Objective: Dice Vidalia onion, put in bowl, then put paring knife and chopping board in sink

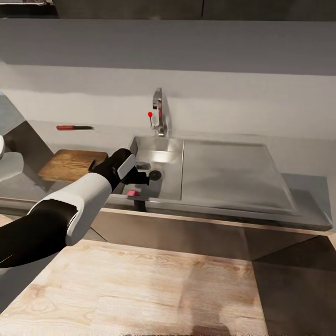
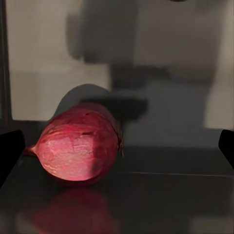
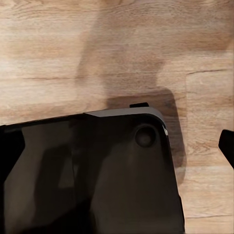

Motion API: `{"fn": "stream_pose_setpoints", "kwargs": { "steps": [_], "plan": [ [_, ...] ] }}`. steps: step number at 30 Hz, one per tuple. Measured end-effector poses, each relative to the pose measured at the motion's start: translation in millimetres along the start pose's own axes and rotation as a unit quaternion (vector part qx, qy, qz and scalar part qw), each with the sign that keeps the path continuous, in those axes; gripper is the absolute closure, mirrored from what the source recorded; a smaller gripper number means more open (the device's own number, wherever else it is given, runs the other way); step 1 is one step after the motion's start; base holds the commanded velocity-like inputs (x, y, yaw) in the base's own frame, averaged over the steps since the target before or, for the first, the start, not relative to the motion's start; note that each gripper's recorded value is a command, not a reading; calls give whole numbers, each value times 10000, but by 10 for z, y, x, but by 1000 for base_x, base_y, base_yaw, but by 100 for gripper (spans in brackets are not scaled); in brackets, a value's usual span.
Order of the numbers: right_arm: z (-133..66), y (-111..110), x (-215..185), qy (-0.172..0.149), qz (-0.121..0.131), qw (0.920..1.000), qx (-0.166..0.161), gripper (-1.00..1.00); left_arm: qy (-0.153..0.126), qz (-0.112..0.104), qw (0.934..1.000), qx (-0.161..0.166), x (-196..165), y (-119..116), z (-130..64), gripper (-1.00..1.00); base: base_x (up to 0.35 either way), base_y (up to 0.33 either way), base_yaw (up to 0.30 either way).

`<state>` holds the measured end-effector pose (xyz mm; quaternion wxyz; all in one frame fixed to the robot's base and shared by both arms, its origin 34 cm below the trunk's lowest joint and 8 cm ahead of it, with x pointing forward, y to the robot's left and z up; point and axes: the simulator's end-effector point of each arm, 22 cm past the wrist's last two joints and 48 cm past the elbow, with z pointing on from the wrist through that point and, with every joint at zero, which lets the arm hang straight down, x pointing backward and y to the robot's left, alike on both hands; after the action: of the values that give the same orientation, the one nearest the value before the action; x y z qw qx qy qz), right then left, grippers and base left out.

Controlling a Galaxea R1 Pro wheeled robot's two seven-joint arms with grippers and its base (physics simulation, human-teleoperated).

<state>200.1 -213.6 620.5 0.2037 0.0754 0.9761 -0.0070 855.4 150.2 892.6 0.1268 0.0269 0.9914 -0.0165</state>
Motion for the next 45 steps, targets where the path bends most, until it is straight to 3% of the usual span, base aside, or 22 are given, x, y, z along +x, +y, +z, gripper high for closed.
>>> {"fn": "stream_pose_setpoints", "kwargs": {
  "steps": [34,40,45],
  "plan": [
    [-40,-30,193,251,-11,9997,37,-100,357,-37,9993,-34,234,64,392,-100,0,0,0],
    [-48,-35,226,293,-13,9996,43,-100,419,37,9990,-137,280,113,458,-100,0,0,0],
    [-55,-40,255,333,-15,9994,49,-100,469,-43,9989,-40,312,76,515,-100,0,0,0]
  ]
}}
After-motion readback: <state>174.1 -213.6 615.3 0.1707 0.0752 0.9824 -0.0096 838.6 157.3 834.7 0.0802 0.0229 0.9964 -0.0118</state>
